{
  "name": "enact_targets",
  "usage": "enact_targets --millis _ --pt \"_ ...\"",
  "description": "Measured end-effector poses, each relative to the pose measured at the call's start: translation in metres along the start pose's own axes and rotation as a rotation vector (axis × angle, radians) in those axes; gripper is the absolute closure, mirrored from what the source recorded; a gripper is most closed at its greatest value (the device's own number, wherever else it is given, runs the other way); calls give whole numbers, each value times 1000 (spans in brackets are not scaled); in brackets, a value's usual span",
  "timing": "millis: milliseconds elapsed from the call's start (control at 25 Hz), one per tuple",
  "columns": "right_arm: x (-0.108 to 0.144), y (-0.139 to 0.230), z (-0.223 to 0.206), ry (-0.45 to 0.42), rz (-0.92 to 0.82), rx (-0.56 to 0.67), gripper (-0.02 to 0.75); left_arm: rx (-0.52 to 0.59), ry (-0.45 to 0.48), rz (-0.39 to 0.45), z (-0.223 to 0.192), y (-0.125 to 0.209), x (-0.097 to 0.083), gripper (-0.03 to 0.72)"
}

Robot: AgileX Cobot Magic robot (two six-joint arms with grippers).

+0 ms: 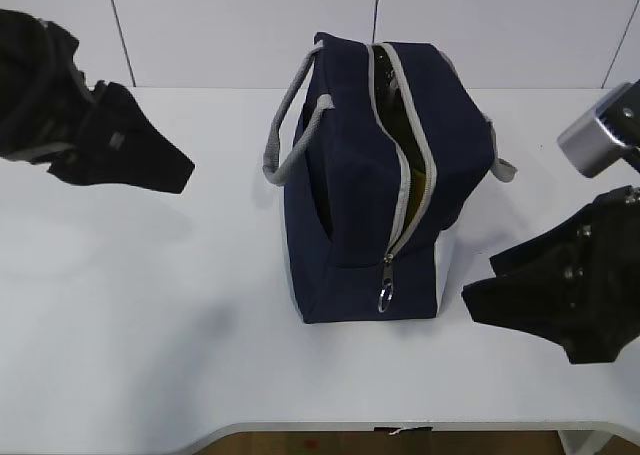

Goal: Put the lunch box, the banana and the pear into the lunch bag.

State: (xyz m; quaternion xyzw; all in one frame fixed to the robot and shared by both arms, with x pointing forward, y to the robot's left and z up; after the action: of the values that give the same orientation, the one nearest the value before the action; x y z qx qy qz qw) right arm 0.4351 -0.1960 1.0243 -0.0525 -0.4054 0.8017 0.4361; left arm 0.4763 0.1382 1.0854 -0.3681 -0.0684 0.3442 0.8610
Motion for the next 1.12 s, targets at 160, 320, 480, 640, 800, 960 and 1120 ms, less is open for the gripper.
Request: enact_targets --millis 160,320,480,640,800,960,1120 --pt "-3 -4 0 24 -10 -35 337 -23 -37 17 -3 16 1 337" --pt "-6 -2 -10 2 -14 -22 337 -19 -46 26 -6 23 2 350" --pt "-11 1 -28 -41 16 -3 337 -39 -61 24 -6 21 4 361" --pt "-18 1 -44 -56 62 -5 337 -43 -63 24 -6 20 4 364" --pt "-25 3 -58 -72 135 -3 337 -48 -67 24 -6 20 4 368" --pt "-30 4 -70 -83 168 -18 330 -53 -70 24 -6 19 5 368" --pt "-35 6 -80 -86 192 -23 288 -53 -70 24 -6 19 5 369"
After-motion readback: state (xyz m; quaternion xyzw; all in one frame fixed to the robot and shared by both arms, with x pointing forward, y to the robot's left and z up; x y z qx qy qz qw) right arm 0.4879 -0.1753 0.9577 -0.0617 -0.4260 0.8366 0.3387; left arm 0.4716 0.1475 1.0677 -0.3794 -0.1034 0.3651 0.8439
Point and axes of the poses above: a point on each arm's last joint axis where the gripper is mounted, z pointing back along that axis away from the gripper, x along the wrist's bending axis when the last joint is at zero, y = z × x, the point moved 2 cm from there along -z, pointing out along that axis toward the gripper, and after that the axes turned 10 degrees about -z, right-handed, at the moved point
